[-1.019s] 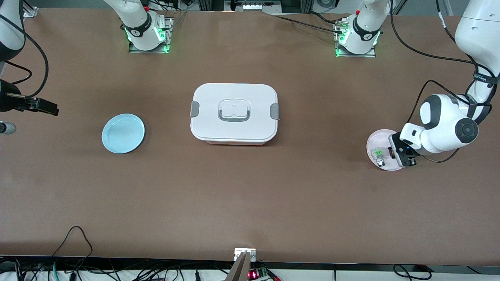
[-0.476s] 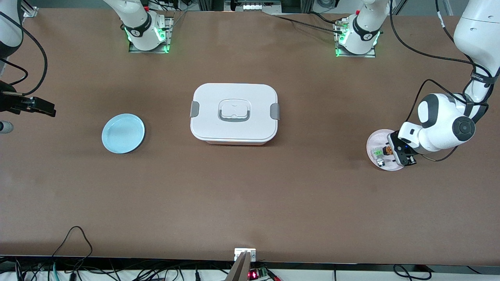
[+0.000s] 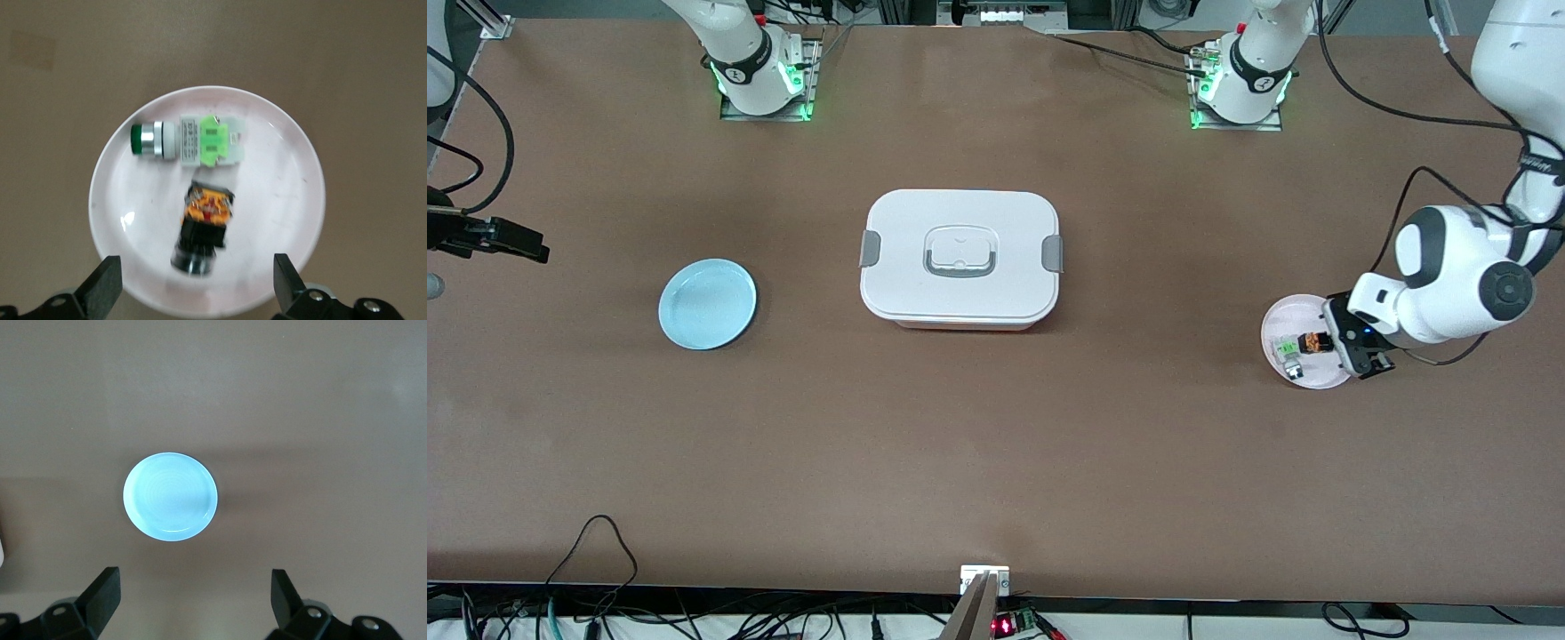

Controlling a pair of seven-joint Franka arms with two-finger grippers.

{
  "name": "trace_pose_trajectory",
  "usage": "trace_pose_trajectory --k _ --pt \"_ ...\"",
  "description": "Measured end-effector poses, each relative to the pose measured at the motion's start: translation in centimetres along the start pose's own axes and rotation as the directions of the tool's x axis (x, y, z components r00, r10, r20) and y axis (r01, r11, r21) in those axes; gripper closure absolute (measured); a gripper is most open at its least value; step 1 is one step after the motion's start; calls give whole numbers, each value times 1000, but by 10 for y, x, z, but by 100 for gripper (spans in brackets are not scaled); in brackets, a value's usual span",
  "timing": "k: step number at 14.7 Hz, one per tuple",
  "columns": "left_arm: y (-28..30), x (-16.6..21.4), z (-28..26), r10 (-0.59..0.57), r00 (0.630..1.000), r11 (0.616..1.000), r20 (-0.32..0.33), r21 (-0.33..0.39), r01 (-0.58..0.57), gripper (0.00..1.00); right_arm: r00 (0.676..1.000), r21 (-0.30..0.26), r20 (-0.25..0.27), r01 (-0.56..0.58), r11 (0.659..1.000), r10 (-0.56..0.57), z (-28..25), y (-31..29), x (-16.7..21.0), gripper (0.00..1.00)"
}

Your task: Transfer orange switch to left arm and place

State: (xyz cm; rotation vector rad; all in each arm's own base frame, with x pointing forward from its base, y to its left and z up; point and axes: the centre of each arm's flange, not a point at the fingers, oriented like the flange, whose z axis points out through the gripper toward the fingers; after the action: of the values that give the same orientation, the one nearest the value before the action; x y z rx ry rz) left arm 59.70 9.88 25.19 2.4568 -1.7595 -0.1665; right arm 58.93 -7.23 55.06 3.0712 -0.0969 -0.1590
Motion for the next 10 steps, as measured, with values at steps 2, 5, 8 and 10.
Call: trace_pose_trajectory --k 2,5,8,10 --pt "0 -1 -41 -74 996 995 44 -60 77 0 998 1 -12 -62 998 62 -7 -8 -3 0" --pt "6 3 -88 -242 963 956 120 -138 258 0 1000 1 -20 -14 1000 14 -13 -9 -7 0" --pt "15 18 -136 -412 889 880 200 -168 445 0 1000 2 -25 -7 1000 7 -18 -2 -11 0" --pt "30 49 -174 -516 820 814 248 -154 559 0 999 2 -33 -11 1000 11 -23 -1 -14 0"
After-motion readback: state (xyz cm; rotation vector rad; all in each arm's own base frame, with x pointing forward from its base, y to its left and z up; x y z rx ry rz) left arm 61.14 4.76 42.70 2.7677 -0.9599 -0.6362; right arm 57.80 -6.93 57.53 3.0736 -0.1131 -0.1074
